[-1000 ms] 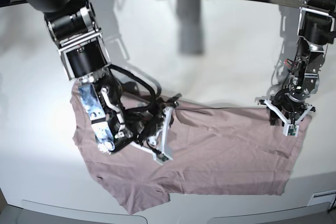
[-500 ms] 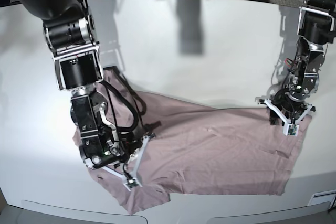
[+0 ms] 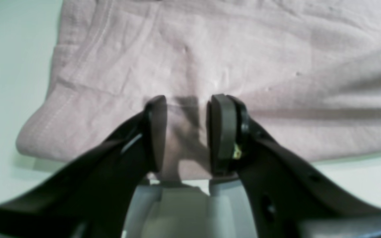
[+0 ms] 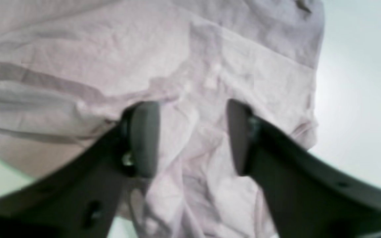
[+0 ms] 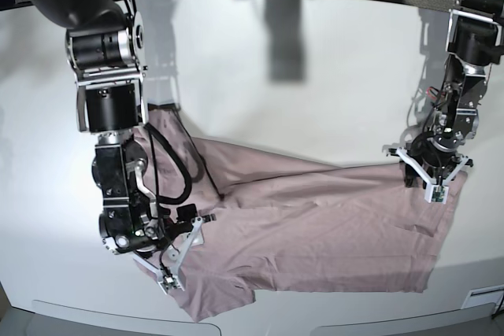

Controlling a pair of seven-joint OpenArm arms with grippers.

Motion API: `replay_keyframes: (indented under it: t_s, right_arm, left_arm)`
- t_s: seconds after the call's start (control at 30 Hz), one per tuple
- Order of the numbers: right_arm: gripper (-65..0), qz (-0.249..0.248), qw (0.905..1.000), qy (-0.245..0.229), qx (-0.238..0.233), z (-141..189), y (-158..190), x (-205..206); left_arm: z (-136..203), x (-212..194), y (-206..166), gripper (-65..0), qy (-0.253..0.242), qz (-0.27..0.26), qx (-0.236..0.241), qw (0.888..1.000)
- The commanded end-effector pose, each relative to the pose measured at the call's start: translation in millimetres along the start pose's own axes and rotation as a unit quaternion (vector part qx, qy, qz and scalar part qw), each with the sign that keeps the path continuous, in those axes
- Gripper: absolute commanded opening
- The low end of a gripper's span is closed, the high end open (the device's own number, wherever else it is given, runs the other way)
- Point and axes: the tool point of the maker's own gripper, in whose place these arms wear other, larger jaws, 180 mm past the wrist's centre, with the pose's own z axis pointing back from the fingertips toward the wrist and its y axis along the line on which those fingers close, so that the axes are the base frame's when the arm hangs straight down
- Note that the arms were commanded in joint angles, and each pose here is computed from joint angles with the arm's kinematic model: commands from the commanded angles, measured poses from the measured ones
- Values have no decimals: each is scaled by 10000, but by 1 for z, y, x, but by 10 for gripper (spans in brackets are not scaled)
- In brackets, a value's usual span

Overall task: Fold the T-shirt properly
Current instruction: 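Grasp the shirt edge with both grippers and lift it up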

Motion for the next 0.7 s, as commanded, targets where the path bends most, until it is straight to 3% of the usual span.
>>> replay_keyframes:
  t_s: [0.0,0.1,0.23,0.3,0.47,0.67]
  right_arm:
    - [-296,57,9993,-325,-147,10,-11,26]
    - [-296,20,9996,-280,-87,10,-9,24]
    - [-296,163,9979,-204,600,8,18,16]
    - [-296,235,9971,-148,710,4,23,3]
    - [-296,80,9973,-51,735,-10,25,-54]
    - [-297,-2,9956,508,782,-16,29,-129]
  left_arm:
    - [1,-8,6,-436,246,-104,64,9996]
    - [1,-7,6,-436,244,-104,64,9996]
    - [1,-8,6,-436,253,-101,62,9996]
    - [1,-8,6,-436,261,-102,63,9996]
    - [1,-8,6,-435,253,-100,63,9996]
    - [1,-9,3,-436,263,121,-7,9996]
